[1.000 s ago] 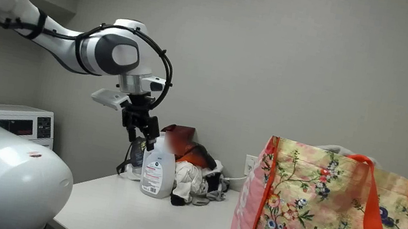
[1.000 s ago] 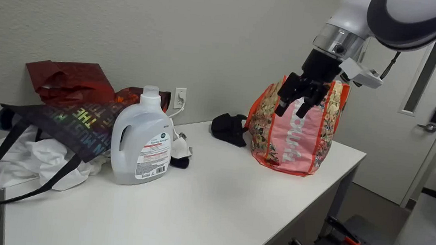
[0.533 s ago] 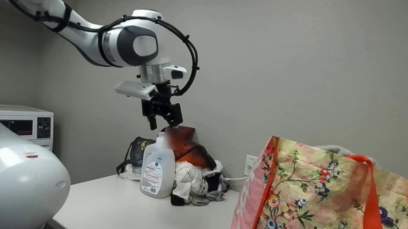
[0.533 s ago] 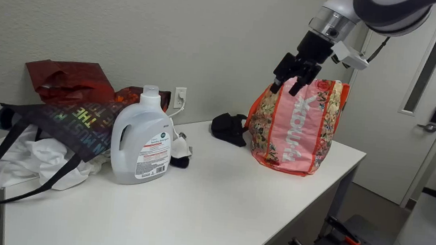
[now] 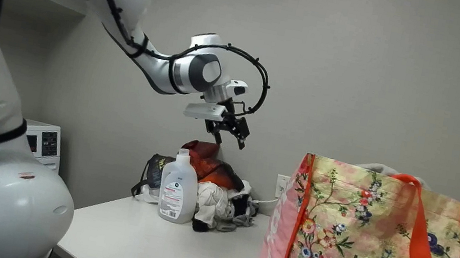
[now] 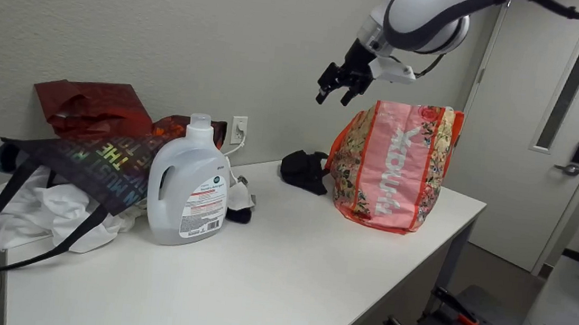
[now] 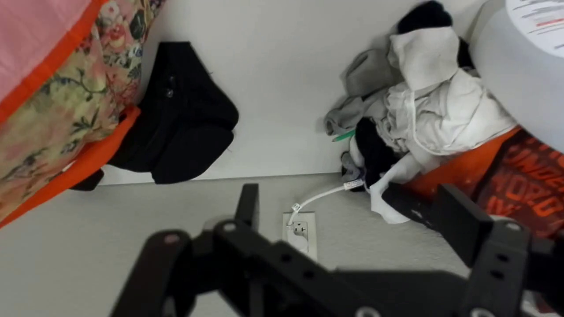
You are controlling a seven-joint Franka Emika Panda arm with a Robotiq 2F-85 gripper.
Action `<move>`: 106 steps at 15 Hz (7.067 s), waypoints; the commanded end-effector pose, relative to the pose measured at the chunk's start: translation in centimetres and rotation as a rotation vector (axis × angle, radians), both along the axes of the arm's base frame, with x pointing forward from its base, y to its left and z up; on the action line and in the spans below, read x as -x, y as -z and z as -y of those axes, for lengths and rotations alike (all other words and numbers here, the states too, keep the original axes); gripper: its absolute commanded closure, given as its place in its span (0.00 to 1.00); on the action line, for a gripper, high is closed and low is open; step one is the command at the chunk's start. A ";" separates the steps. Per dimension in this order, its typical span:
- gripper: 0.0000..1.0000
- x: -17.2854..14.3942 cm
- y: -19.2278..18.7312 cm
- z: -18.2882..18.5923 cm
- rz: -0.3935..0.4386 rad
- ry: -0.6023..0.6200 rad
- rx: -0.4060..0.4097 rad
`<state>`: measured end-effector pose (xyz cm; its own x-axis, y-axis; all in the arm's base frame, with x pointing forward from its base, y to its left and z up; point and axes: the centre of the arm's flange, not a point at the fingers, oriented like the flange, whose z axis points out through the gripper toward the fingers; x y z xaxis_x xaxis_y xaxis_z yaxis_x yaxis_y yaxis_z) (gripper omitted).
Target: Put the black bag into the bigger bag.
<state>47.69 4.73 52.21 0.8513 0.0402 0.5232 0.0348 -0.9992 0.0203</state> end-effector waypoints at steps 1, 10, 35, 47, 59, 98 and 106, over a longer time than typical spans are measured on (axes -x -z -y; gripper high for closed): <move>0.00 -9.2 2.3 -0.2 0.030 0.066 0.084; 0.00 -18.5 12.5 2.6 0.042 0.268 0.200; 0.00 -23.0 26.5 11.6 -0.067 0.444 0.214; 0.11 -29.0 32.9 15.6 -0.054 0.414 0.165; 0.95 -31.7 32.8 14.1 -0.056 0.388 0.146; 0.93 -15.6 -17.6 9.5 0.386 1.063 0.530; 0.92 -8.9 -13.7 21.4 0.245 1.331 0.440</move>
